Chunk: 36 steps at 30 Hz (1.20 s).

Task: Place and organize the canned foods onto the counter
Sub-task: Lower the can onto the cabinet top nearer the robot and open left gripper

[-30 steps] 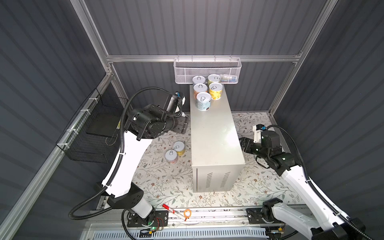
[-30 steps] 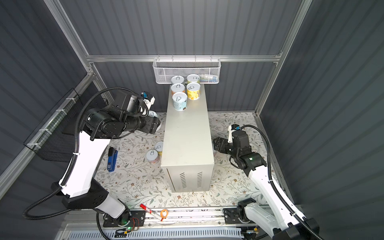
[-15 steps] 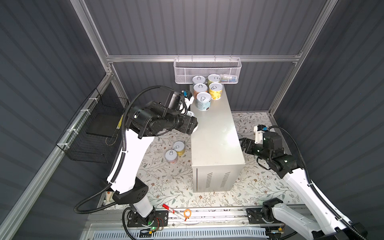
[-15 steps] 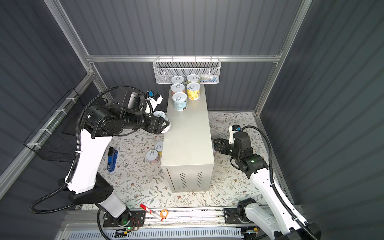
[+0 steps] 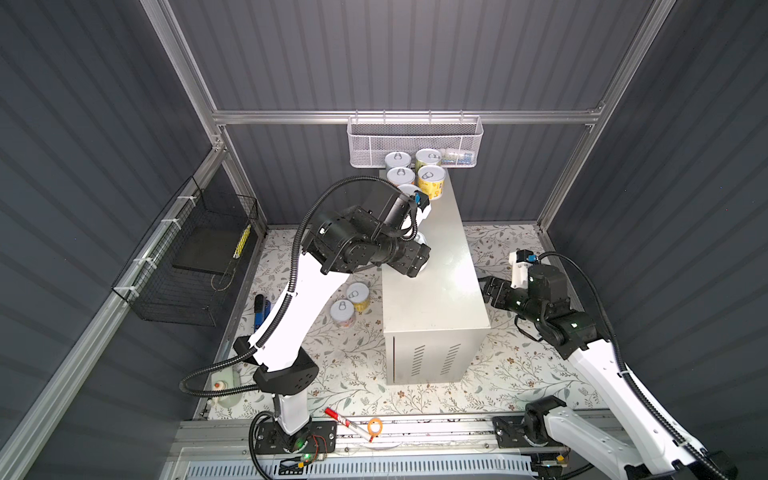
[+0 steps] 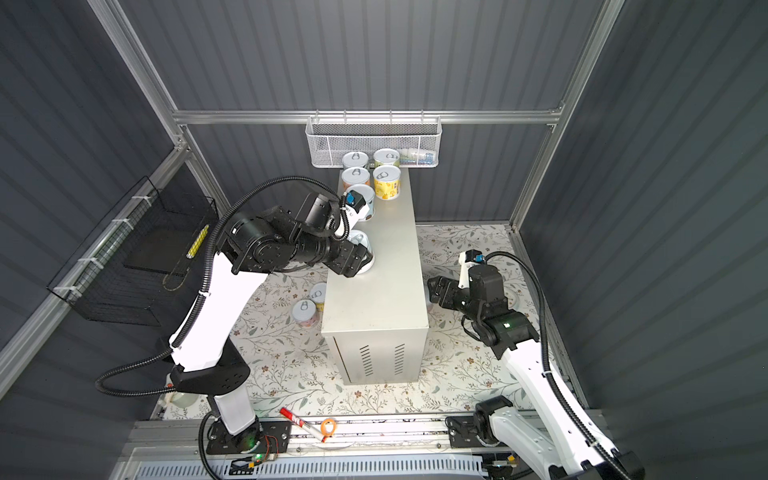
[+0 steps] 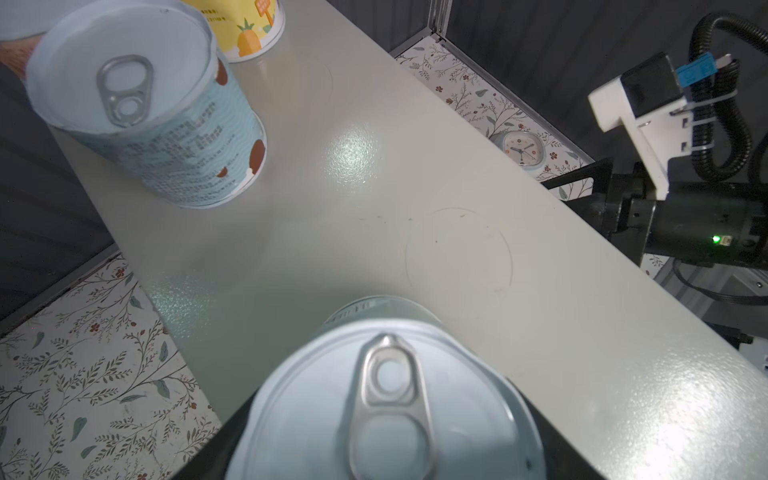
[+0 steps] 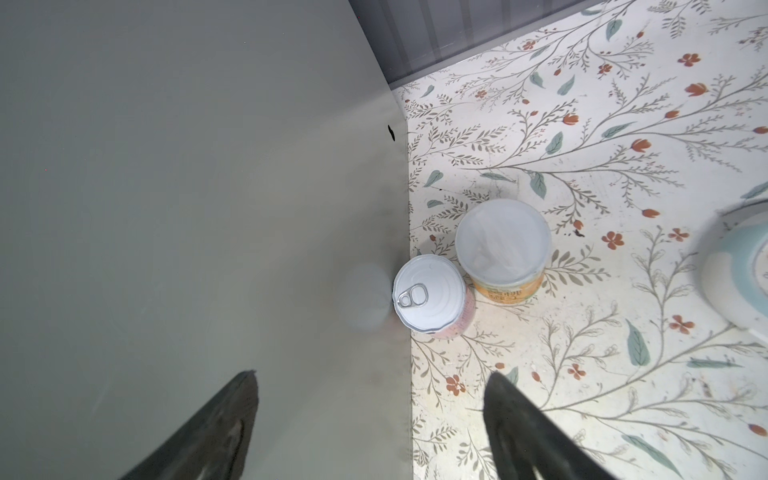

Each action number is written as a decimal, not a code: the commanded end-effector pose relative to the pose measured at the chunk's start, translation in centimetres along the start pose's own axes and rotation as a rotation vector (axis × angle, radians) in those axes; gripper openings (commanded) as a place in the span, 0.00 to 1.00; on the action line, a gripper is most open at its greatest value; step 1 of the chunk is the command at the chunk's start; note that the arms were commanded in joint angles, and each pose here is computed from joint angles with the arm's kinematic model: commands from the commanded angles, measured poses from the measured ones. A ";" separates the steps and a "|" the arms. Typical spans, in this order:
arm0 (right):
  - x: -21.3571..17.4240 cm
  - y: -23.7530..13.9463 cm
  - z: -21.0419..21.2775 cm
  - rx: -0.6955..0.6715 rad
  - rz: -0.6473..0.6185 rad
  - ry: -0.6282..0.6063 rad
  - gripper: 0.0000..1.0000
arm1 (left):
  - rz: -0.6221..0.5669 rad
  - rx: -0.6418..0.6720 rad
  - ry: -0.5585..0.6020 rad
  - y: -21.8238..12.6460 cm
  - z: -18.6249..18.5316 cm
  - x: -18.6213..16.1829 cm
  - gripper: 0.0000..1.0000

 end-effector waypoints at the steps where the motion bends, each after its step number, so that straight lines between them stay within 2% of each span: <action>1: 0.6 -0.5 0.5 0.032 -0.013 -0.018 0.87 | -0.081 0.041 0.024 -1.0 0.0 1.0 0.30; 3: 0.7 -0.7 0.7 0.037 -0.014 -0.023 0.87 | -0.094 0.042 0.032 -0.9 -0.1 1.2 0.48; 5: 0.9 -0.8 0.9 0.044 -0.018 -0.026 0.87 | -0.106 0.044 0.033 -0.9 -0.1 1.3 0.58; 7: 1.0 -1.0 1.1 0.049 -0.018 -0.030 0.88 | -0.117 0.038 0.037 -0.7 -0.2 1.6 0.74; 9: 1.1 -1.1 1.3 0.056 -0.020 -0.031 0.88 | -0.130 0.032 0.039 -0.6 -0.2 1.8 0.80; 11: 1.3 -1.3 1.4 0.062 -0.024 -0.033 0.88 | -0.138 0.030 0.044 -0.3 -0.2 2.0 0.96; 12: 1.3 -1.4 1.5 0.063 -0.027 -0.035 0.88 | -0.140 0.031 0.046 -0.1 -0.3 2.1 0.99; 16: 1.7 -2.0 1.9 0.064 -0.036 -0.048 0.88 | -0.150 0.039 0.053 0.2 -0.2 2.4 1.00; 20: 2.6 -3.6 2.7 0.070 -0.074 -0.079 0.88 | -0.208 0.094 0.052 -0.8 0.3 2.8 0.99; 23: 3.6 -5.4 3.7 0.078 -0.108 -0.106 0.87 | -0.285 0.185 0.039 -2.7 1.0 2.9 1.00; 27: 4.7 -7.7 5.0 0.111 -0.144 -0.126 0.87 | -0.384 0.373 -0.020 -5.9 2.4 2.4 1.00; 31: 5.0 -9.7 6.7 0.248 -0.154 -0.154 0.86 | -0.484 0.531 -0.090 -8.7 3.4 0.7 1.00; 34: 5.1 -11.3 8.2 0.378 -0.160 -0.172 0.86 | -0.475 0.631 -0.081 -9.3 3.8 -0.9 0.99; 36: 5.0 -11.9 9.4 0.451 -0.146 -0.202 0.86 | -0.436 0.643 -0.052 -9.0 3.7 -2.4 0.99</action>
Point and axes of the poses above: each gripper's point midway between its finger pads, its own y axis out along the fingers, its own z axis along the line the jaws close on, x = y × z, the point moved 10 cm from there along -y, back along the fingers, and after that the axes turned 12 degrees about y, right-handed, at the moved point
